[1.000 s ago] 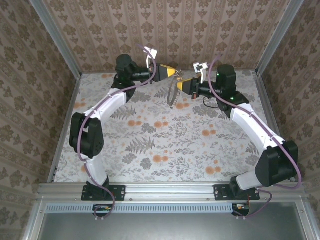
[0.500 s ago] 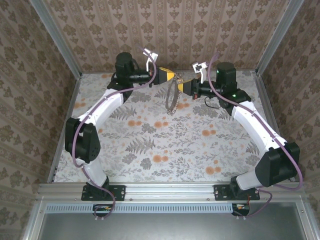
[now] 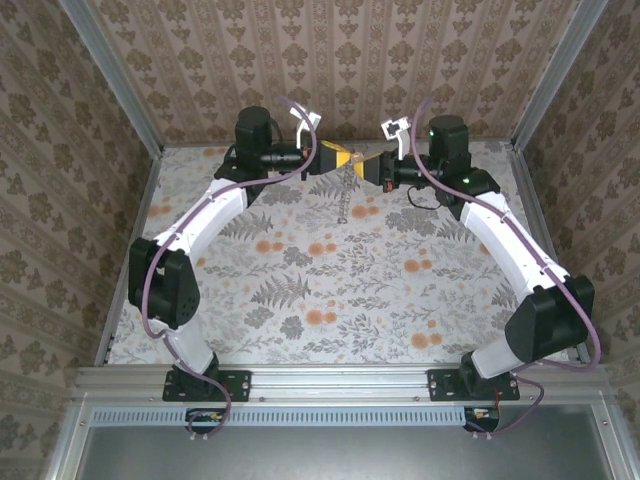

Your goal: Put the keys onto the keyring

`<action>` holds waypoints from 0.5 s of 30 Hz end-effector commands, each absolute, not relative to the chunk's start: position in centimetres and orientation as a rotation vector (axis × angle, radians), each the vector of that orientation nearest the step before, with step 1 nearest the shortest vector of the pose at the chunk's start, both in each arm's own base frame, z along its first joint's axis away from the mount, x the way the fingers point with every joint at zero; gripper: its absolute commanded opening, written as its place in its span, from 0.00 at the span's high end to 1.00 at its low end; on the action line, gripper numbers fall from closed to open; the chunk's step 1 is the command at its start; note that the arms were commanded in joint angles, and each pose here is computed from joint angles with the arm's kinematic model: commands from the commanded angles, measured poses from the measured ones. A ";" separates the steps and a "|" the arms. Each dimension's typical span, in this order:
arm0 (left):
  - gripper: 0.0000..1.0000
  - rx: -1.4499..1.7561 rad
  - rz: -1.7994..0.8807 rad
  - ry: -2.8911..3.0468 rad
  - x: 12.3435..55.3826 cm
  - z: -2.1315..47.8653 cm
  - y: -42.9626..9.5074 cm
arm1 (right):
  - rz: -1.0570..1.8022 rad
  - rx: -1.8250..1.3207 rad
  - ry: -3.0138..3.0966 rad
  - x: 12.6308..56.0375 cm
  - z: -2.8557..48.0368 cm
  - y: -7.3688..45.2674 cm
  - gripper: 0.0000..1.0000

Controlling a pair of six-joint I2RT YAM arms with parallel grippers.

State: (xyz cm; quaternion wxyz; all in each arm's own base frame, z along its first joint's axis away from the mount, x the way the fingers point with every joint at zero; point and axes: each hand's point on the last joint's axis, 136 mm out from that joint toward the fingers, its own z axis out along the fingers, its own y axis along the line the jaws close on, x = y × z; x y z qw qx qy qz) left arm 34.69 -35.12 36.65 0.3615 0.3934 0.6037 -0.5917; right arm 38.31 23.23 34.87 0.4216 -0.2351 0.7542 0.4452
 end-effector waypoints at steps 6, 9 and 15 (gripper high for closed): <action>1.00 1.092 -1.498 1.440 32.5 39.7 -34.8 | 1.072 -0.602 1.873 39.0 35.9 23.0 1.00; 1.00 1.086 -1.494 1.445 32.6 39.6 -34.8 | 1.063 -0.595 1.880 38.9 35.7 22.6 1.00; 1.00 1.079 -1.490 1.448 32.8 39.6 -34.5 | 1.041 -0.568 1.882 38.8 35.6 21.5 1.00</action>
